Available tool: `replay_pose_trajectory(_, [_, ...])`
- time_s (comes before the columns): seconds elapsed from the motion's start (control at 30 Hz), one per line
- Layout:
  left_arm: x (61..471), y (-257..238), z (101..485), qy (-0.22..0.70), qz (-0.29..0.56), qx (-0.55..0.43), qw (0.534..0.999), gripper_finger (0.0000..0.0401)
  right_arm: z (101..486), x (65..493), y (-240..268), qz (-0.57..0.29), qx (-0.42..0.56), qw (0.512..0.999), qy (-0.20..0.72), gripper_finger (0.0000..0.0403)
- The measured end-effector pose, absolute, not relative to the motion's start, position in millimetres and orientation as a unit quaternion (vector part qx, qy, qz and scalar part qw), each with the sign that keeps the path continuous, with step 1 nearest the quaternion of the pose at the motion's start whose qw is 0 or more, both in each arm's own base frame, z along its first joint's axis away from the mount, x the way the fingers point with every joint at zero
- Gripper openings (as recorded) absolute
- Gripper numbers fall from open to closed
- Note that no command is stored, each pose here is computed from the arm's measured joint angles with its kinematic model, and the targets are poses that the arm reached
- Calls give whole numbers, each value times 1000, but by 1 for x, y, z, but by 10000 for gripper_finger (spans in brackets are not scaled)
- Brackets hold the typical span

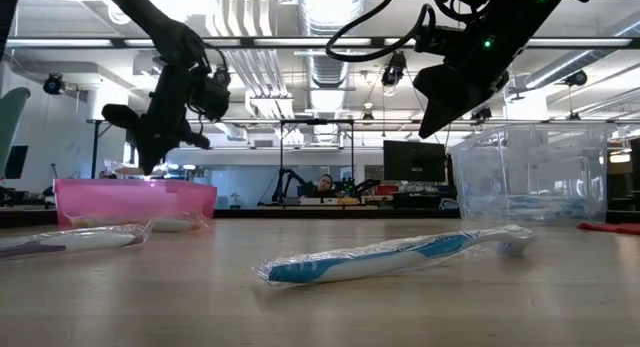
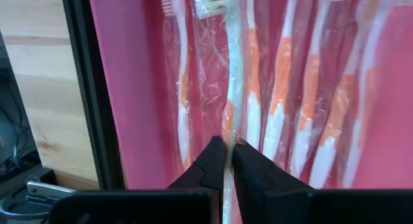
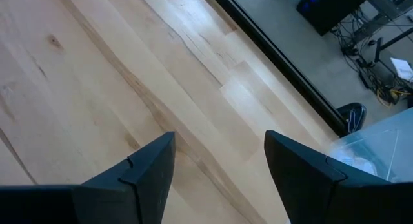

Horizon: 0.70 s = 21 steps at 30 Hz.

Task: Pick & Place Toothbrushes
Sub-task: Put the orange toothbrush into the pink bin

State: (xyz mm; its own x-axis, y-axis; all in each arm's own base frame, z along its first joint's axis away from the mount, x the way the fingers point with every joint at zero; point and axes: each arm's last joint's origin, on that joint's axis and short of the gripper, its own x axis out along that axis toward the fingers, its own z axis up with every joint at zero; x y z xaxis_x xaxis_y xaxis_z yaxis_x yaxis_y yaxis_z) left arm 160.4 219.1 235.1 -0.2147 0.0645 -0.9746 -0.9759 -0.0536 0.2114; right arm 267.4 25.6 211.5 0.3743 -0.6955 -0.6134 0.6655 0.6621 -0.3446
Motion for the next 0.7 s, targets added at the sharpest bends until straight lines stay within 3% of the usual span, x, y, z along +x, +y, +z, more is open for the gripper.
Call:
replay_pose_trajectory(0.4, [157,231,219,533,601,-433,410,23,211,267,25,-411,-22,827,383,207])
replay_pose_trajectory(0.7, [156,232,219,537,598,-427,415,60,211,267,25,-414,-25,827,380,214])
